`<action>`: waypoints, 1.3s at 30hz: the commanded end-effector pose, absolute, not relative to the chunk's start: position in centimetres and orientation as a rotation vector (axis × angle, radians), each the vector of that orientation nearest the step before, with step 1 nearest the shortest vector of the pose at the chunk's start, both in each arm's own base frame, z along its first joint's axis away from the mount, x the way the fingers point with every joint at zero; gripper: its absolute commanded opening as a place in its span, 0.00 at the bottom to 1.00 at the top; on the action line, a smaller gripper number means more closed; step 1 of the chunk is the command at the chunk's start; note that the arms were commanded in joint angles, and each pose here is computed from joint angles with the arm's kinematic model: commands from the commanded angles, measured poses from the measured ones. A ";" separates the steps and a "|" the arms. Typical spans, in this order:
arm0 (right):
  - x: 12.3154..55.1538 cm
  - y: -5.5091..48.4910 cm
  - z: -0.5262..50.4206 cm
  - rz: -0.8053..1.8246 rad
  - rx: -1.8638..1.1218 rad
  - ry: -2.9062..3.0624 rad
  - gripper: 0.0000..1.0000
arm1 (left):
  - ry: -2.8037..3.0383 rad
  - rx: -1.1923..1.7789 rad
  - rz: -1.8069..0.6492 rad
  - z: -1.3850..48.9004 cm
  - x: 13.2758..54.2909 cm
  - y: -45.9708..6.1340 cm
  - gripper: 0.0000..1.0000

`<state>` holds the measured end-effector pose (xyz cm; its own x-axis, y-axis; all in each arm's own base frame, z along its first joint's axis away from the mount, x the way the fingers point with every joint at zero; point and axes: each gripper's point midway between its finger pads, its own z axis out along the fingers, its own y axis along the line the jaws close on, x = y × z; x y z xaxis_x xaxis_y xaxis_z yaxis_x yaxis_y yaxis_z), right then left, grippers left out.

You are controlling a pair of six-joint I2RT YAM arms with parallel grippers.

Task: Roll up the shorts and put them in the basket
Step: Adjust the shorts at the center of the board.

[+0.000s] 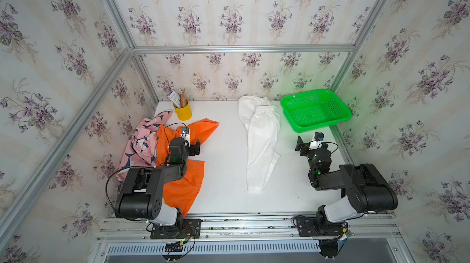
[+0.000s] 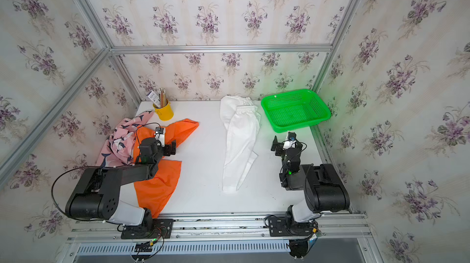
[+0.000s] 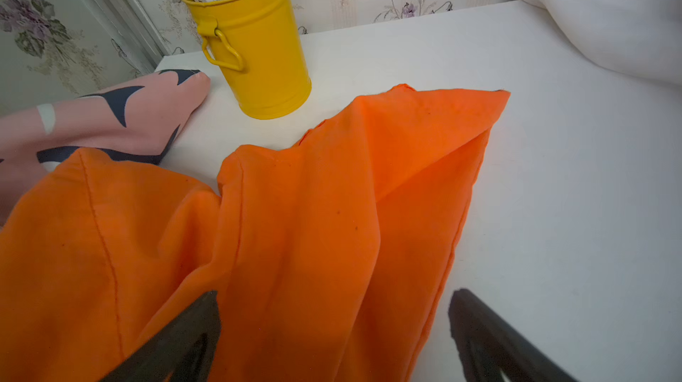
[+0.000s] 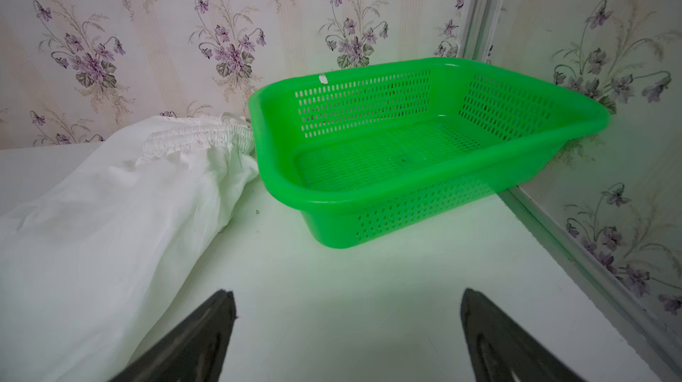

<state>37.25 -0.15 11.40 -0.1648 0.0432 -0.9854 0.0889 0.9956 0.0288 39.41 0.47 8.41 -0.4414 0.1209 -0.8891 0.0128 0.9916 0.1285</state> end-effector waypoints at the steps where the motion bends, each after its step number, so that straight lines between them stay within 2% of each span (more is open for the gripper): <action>1: 37.4 -0.2 12.3 -0.033 0.111 1.703 1.00 | 2.002 0.092 0.118 9.0 39.7 0.4 1.00; 17: 37.2 -0.5 12.4 -0.045 0.122 1.693 1.00 | 2.008 0.068 0.155 9.5 39.7 0.8 1.00; 21: 37.2 -2.4 14.2 -0.115 0.250 1.704 1.00 | 2.057 -0.001 0.294 13.5 39.4 1.3 1.00; 24: 38.3 -1.0 15.1 -0.043 0.213 1.796 1.00 | 2.083 -0.057 0.227 16.1 38.5 -0.1 1.00; 28: 39.7 1.7 16.0 0.160 0.225 1.938 0.96 | 2.131 -0.040 0.113 17.9 37.5 -3.8 1.00; 31: 40.2 4.3 16.2 0.325 0.245 2.050 0.89 | 2.226 0.013 -0.048 17.6 37.4 -8.6 1.00; 35: 39.6 8.3 15.7 0.456 0.196 2.158 0.81 | 2.410 0.143 -0.279 15.0 37.2 -16.6 1.00; 39: 38.0 12.7 14.3 0.497 0.077 2.254 0.79 | 2.568 0.246 -0.409 11.8 37.3 -22.6 1.00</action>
